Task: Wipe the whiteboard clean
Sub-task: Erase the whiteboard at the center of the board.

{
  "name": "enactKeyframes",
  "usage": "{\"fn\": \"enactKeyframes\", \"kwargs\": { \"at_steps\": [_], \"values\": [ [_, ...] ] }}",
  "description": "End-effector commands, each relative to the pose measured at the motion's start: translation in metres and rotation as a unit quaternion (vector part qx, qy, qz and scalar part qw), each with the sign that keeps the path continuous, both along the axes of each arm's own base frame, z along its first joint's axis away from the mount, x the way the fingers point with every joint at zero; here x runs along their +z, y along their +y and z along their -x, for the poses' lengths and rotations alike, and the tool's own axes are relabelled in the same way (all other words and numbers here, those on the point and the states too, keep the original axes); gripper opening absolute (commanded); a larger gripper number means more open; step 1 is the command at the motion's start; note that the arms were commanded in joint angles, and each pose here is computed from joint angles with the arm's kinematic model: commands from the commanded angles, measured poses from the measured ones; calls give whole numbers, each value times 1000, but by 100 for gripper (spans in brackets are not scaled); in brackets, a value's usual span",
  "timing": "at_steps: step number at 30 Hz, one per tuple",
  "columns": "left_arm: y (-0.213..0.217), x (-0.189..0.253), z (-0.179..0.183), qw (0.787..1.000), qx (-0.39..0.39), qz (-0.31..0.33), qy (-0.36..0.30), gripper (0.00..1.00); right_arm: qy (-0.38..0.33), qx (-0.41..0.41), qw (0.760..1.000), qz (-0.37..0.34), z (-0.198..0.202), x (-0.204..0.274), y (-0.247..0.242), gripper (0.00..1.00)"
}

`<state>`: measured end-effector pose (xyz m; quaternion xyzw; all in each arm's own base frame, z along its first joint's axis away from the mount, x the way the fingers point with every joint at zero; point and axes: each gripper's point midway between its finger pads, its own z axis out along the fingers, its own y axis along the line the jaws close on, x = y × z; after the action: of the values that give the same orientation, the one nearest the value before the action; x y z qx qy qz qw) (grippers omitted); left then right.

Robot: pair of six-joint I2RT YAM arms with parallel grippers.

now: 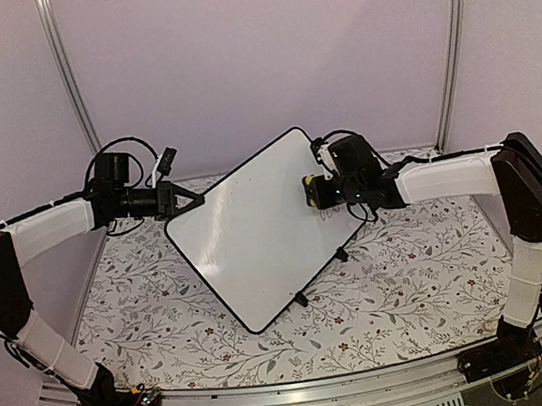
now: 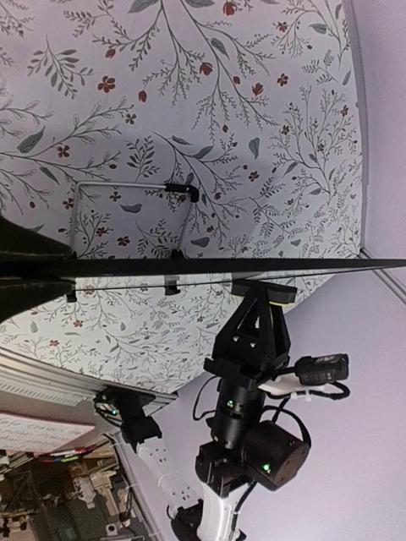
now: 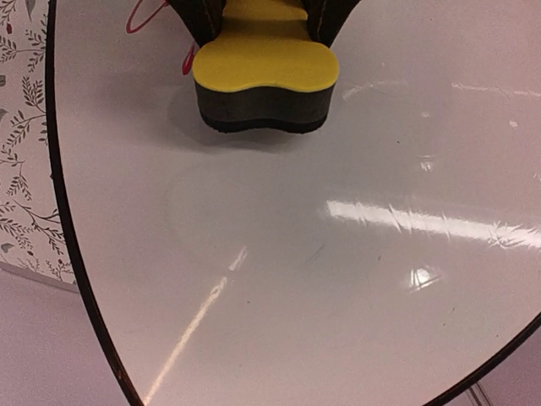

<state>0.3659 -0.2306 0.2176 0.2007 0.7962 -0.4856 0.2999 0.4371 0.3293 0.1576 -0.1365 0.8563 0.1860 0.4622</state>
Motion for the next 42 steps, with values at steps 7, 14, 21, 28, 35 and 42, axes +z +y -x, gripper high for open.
{"fn": "enactKeyframes", "kwargs": {
  "at_steps": [7,14,21,28,35,42],
  "values": [
    [-11,-1,11,999,-41,12,-11,0,41,6,999,1,27,-40,-17,0],
    [-12,-2,12,999,-42,11,-11,0,41,4,999,-6,31,-38,-20,0],
    [-13,-2,12,999,-43,11,-10,0,19,-18,1000,-9,14,-20,-20,0],
    [-13,-3,13,999,-44,11,-9,0,2,-31,999,-21,-6,-1,-19,0],
    [-14,0,14,999,-46,13,-11,0,-6,-40,999,-21,-24,5,-18,0],
    [-14,0,13,999,-46,13,-12,0,-9,-63,998,-26,-38,5,-27,0]
  ]
}}
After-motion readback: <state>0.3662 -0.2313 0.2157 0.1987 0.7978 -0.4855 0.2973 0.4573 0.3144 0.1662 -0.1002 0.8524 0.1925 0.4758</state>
